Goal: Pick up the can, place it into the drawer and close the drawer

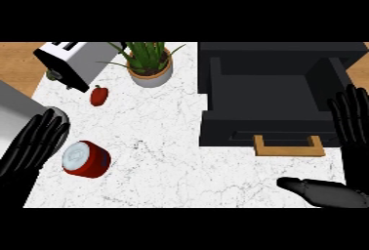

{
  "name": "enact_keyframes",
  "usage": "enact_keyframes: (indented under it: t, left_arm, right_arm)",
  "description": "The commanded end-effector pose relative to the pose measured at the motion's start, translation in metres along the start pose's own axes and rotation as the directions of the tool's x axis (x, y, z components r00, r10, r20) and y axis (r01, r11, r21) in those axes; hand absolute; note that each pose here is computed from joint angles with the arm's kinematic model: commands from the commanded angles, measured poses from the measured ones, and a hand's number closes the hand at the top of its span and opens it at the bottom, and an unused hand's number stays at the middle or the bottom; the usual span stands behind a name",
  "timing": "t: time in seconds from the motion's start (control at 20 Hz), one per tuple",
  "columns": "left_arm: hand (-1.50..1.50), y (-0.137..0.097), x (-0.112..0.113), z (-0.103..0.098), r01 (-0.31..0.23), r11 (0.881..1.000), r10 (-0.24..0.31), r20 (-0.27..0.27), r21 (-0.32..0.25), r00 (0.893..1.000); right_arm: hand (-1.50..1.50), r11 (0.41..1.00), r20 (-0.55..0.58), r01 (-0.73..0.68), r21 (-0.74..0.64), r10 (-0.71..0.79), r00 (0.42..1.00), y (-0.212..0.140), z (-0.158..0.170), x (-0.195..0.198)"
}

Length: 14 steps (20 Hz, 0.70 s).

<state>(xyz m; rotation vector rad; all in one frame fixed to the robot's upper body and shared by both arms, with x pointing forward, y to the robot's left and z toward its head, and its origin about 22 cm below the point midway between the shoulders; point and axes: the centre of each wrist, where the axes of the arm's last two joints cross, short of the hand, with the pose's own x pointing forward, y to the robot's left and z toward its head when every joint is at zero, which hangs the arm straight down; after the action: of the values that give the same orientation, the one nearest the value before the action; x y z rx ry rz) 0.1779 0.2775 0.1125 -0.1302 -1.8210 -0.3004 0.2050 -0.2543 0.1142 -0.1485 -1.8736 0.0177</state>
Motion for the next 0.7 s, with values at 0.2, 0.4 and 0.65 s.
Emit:
enact_keyframes:
  t: [0.2,0.4,0.65]
  left_arm:
    - [-1.50,0.023,0.014,0.024,-0.010,1.000,0.009,-0.095,-0.013,0.995]
    - [-1.50,0.026,0.028,0.011,-0.048,0.999,0.048,-0.103,0.007,0.994]
    - [-1.50,0.043,0.007,0.037,-0.044,0.997,0.052,-0.127,0.062,0.991]
  right_arm:
    - [-1.50,1.000,-0.100,0.006,-0.023,-0.008,0.995,-0.008,0.031,-0.013]
    - [-1.50,1.000,-0.100,-0.022,0.000,0.022,0.995,-0.018,0.026,-0.018]
    - [-1.50,1.000,-0.108,-0.008,-0.004,0.008,0.994,-0.023,0.037,-0.021]
